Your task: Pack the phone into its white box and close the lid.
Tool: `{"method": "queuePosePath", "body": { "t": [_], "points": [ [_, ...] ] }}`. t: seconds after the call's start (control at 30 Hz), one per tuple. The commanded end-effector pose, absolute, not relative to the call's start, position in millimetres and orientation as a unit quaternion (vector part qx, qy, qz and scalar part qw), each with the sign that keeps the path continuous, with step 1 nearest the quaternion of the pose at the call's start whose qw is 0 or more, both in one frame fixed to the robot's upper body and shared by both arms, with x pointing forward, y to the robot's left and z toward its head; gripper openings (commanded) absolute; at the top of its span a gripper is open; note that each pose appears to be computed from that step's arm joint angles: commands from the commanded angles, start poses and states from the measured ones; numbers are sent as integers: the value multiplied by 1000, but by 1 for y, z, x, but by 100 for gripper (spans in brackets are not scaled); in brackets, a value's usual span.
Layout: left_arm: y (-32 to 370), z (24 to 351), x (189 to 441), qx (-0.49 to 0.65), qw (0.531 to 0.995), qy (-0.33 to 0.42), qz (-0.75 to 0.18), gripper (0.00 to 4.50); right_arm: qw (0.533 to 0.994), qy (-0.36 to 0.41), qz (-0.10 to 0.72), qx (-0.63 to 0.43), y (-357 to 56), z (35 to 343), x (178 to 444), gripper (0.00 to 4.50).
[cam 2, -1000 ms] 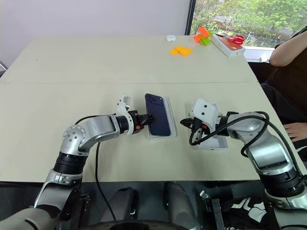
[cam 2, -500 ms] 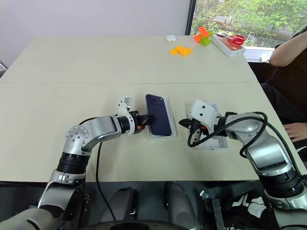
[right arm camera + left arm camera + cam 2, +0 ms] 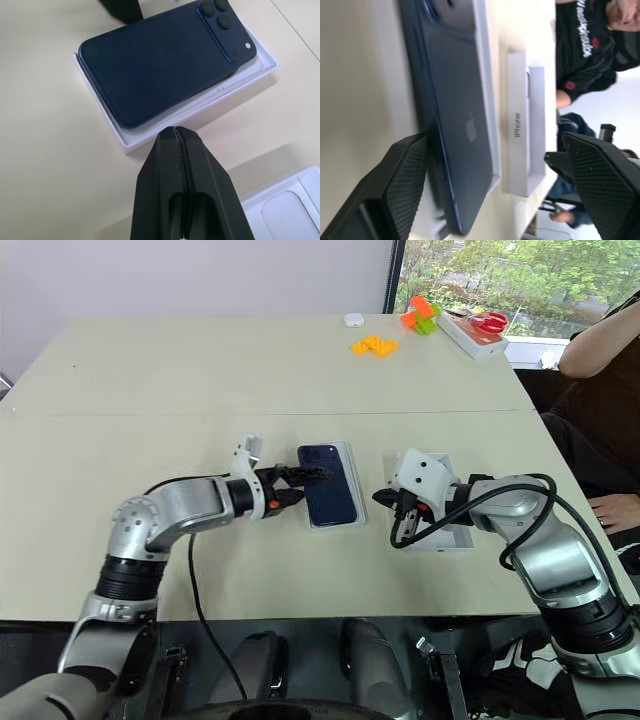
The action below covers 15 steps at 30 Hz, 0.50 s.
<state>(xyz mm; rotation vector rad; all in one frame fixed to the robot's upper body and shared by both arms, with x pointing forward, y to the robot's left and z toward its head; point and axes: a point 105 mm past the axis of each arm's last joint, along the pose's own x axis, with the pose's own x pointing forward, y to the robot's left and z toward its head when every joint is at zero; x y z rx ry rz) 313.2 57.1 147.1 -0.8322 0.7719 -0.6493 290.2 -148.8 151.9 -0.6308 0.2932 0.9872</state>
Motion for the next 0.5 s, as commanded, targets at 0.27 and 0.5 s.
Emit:
{"method": "queuePosePath", "body": {
  "t": [0.27, 0.5],
  "points": [
    [90, 193, 303, -346, 831, 267, -345, 445, 815, 114, 472, -316, -143, 162, 289, 0],
    [165, 183, 317, -235, 923, 213, -218, 393, 824, 111, 451, -324, -143, 160, 300, 0]
  ]
}}
